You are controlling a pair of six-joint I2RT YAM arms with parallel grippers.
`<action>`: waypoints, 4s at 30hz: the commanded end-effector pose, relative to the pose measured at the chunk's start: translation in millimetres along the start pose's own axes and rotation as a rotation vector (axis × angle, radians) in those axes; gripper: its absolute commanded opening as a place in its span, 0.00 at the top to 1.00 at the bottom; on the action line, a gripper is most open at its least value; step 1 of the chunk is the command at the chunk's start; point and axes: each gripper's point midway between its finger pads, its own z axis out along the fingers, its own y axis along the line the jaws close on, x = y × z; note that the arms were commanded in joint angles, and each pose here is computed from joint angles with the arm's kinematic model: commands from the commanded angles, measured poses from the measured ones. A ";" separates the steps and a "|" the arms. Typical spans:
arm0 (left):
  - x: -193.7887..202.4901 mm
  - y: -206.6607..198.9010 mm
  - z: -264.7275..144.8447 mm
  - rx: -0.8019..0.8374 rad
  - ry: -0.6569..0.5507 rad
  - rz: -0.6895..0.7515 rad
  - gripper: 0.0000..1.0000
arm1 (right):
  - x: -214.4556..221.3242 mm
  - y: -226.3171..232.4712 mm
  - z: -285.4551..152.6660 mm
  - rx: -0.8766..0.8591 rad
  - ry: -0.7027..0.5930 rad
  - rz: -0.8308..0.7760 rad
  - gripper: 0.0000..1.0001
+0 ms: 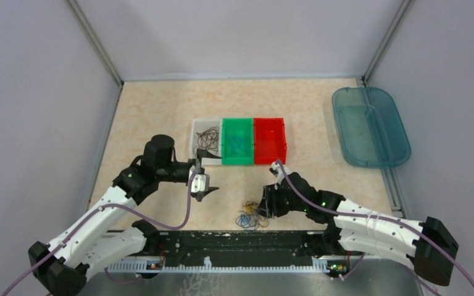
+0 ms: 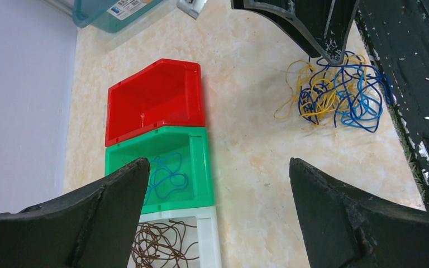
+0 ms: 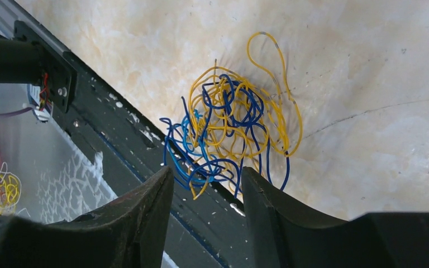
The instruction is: Untangle the cables
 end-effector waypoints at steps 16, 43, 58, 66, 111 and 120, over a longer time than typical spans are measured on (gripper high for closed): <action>-8.5 -2.5 2.4 0.020 -0.043 0.040 0.00 | -31.9 39.4 27.2 -0.142 -0.088 -0.019 0.70; -9.0 -6.6 3.6 0.032 -0.056 0.028 0.00 | 12.6 24.0 17.3 -0.137 0.124 -0.156 0.54; -9.8 -3.0 2.3 0.016 -0.051 0.042 0.00 | -49.3 15.1 68.6 -0.020 -0.111 -0.098 0.91; -2.9 -22.4 2.8 0.079 -0.051 0.048 0.00 | -93.9 18.1 58.5 0.015 -0.295 -0.071 0.86; 139.3 -73.0 79.8 0.219 0.319 -0.580 0.33 | -123.0 9.6 -19.7 0.031 -0.590 -0.135 0.68; 143.2 -70.1 95.4 0.255 0.311 -0.629 0.37 | -122.3 7.1 -19.8 0.037 -0.596 -0.146 0.71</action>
